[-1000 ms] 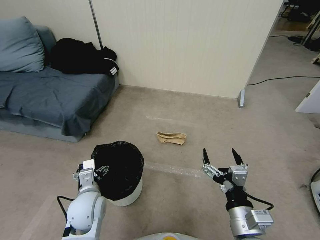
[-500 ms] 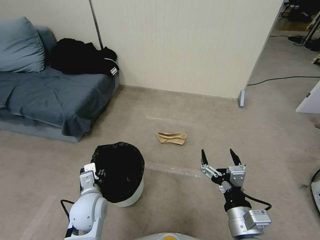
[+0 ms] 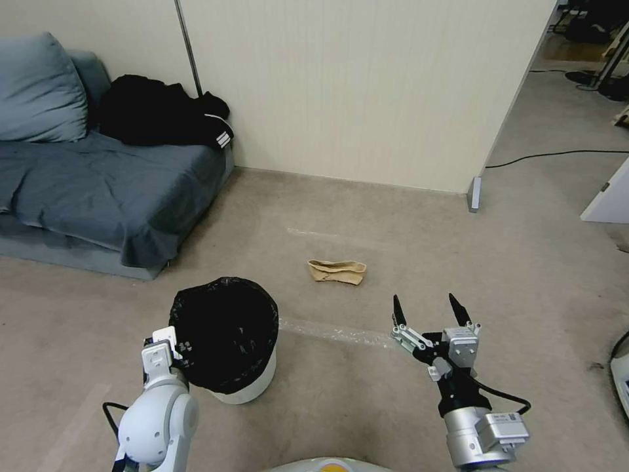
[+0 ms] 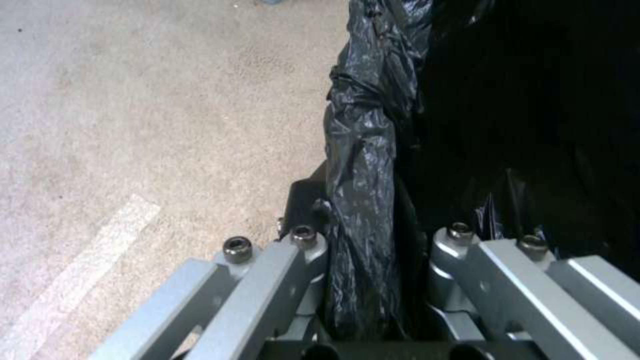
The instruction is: Pick up the trash bin, then pick up the garbage from the floor and place it into the trash bin.
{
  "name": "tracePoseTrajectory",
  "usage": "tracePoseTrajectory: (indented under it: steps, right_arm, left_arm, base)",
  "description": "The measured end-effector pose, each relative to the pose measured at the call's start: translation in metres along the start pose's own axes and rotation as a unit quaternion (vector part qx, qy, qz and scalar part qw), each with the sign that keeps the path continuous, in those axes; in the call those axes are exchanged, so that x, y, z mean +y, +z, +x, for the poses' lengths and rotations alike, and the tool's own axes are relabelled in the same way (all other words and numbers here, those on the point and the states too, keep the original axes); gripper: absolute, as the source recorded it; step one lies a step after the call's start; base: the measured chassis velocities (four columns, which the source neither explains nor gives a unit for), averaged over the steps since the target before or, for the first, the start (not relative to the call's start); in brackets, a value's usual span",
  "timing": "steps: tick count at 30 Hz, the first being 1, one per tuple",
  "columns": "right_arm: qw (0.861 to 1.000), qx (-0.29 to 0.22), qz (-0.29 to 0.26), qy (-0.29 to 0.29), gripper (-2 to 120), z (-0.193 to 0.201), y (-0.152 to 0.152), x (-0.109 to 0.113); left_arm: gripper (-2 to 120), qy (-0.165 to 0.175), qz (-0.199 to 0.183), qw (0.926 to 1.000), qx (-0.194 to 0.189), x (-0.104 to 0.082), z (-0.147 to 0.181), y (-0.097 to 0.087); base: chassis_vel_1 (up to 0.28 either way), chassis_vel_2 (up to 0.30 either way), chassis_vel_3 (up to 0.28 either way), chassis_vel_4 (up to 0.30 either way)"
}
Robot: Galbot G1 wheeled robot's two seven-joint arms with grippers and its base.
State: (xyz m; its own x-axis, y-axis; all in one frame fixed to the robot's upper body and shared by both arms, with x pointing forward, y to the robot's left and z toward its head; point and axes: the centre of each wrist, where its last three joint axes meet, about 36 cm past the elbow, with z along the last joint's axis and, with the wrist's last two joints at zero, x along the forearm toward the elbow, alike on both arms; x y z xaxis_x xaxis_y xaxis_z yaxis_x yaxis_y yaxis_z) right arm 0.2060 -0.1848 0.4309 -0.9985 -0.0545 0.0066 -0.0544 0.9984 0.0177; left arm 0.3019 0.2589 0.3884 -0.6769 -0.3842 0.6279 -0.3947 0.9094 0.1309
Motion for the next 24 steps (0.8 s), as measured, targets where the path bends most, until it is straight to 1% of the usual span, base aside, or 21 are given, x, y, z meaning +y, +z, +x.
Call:
tracePoseTrajectory:
  steps: [2,4,6,7,9,11,12,14,16,20,22,24]
  right_arm:
    - [1.000,0.002,0.003,0.002,100,0.000,-0.001,0.000]
    - [1.000,0.011,0.021,0.007,100,0.000,-0.004,0.000]
    - [0.999,0.011,0.029,0.010,100,-0.001,-0.005,0.000]
    - [0.999,0.007,0.040,0.014,100,-0.003,-0.005,-0.001]
    - [0.999,0.006,0.042,0.016,100,-0.004,-0.005,-0.001]
    - [0.999,-0.001,0.037,0.019,100,-0.009,-0.004,-0.003]
    - [0.999,-0.007,0.025,0.018,100,-0.011,-0.003,-0.004]
    - [1.000,-0.010,0.019,0.017,100,-0.013,-0.003,-0.004]
    - [1.000,-0.021,0.005,0.012,100,-0.020,-0.002,-0.007]
    - [1.000,-0.027,0.002,0.006,100,-0.024,-0.001,-0.010]
    - [0.999,-0.035,0.003,-0.007,100,-0.029,0.000,-0.015]
    - [0.999,-0.036,0.004,-0.009,100,-0.029,0.000,-0.016]
  left_arm:
    - [13,0.000,0.000,1.0000,0.000,0.000,0.000,0.000]
    - [13,0.001,-0.001,1.0000,-0.001,-0.001,0.003,0.000]
    - [13,0.003,-0.001,1.0000,-0.002,-0.001,0.005,0.000]
    - [11,0.006,-0.001,1.0000,-0.005,-0.002,0.009,-0.001]
    - [10,0.008,-0.001,0.9999,-0.006,-0.002,0.011,-0.001]
    - [7,0.013,0.001,0.9998,-0.017,-0.002,0.020,-0.006]
    - [6,0.016,0.003,0.9995,-0.026,-0.002,0.027,-0.010]
    - [4,0.018,0.003,0.9993,-0.033,-0.001,0.031,-0.012]
    - [4,0.022,0.001,0.9982,-0.055,0.002,0.048,-0.021]
    - [4,0.023,-0.001,0.9973,-0.069,0.004,0.060,-0.026]
    - [3,0.030,-0.004,0.9954,-0.091,0.007,0.079,-0.031]
    - [3,0.030,-0.005,0.9949,-0.096,0.008,0.084,-0.033]
  base:
    - [0.000,0.000,0.000,0.000]
    - [0.000,0.000,0.000,0.000]
    - [0.000,0.000,0.000,0.000]
    - [0.000,0.000,0.000,0.000]
    - [0.000,0.000,0.000,0.000]
    - [0.000,0.000,0.000,0.000]
    - [0.000,0.000,0.000,0.000]
    - [0.000,0.000,0.000,0.000]
    - [0.000,0.000,0.000,0.000]
    - [0.000,0.000,0.000,0.000]
    - [0.000,0.000,0.000,0.000]
    - [0.000,0.000,0.000,0.000]
